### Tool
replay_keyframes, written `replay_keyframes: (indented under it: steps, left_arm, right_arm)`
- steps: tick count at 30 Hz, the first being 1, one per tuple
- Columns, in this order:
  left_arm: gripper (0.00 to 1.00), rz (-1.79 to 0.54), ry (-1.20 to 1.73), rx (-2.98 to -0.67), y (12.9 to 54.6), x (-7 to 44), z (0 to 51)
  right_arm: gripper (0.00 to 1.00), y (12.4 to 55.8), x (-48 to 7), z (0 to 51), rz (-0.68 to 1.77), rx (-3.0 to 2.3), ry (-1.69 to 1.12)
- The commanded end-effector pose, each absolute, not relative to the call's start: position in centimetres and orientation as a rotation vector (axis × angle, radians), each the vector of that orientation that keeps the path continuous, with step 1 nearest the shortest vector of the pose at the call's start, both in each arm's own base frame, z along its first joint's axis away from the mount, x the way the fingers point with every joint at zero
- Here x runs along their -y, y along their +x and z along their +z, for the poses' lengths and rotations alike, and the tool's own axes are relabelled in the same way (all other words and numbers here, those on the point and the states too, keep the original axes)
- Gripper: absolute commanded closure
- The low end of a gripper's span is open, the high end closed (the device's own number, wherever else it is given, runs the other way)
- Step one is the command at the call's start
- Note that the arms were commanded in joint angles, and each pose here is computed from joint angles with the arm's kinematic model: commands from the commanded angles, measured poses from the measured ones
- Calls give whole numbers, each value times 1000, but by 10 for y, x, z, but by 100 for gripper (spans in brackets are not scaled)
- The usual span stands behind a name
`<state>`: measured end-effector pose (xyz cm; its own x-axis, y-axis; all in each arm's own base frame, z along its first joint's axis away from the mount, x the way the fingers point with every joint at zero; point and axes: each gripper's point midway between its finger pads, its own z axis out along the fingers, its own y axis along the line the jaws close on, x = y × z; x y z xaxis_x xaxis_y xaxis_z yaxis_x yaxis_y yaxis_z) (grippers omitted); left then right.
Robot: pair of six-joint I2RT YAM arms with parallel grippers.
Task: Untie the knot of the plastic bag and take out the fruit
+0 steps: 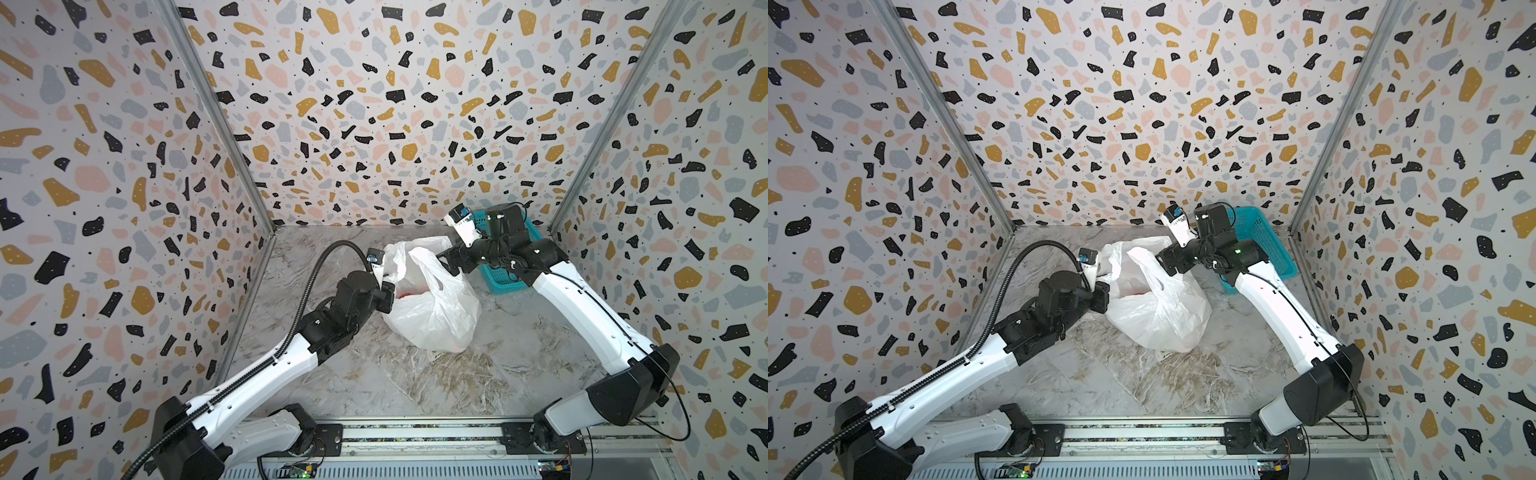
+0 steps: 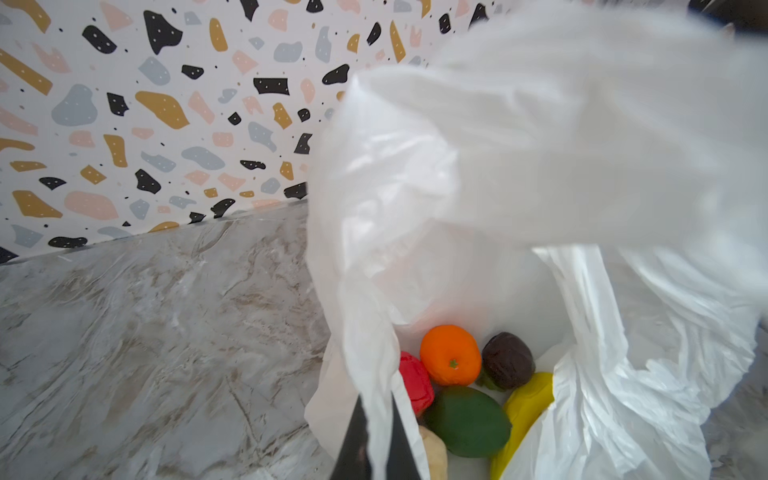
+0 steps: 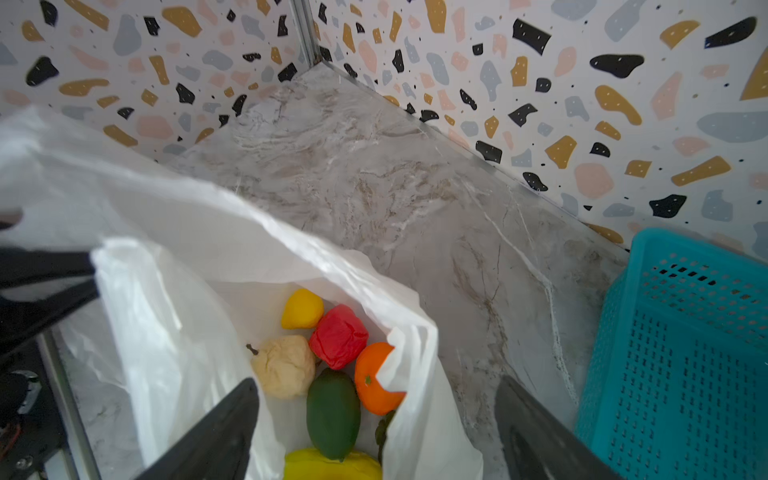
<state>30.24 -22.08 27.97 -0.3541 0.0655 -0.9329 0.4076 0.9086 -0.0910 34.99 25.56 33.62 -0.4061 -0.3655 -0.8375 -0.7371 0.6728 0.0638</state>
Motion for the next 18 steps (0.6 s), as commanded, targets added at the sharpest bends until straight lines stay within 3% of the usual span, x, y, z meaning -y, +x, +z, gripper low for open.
replay_keyframes:
  steps: [1,6,11,18]
  left_arm:
    - [100,-471,298,-1849,297,231,290]
    - [100,-490,275,-1840,293,234,286]
    - [100,-510,264,-1817,288,233,291]
    - [100,-544,215,-1759,283,226,302]
  right_arm:
    - [5,314,-244,374,609,-2023,-817]
    - [4,280,-248,395,746,-2020,-810]
    - [12,235,-285,410,1013,-1962,-877]
    - [27,236,-334,343,1209,-2039,-855]
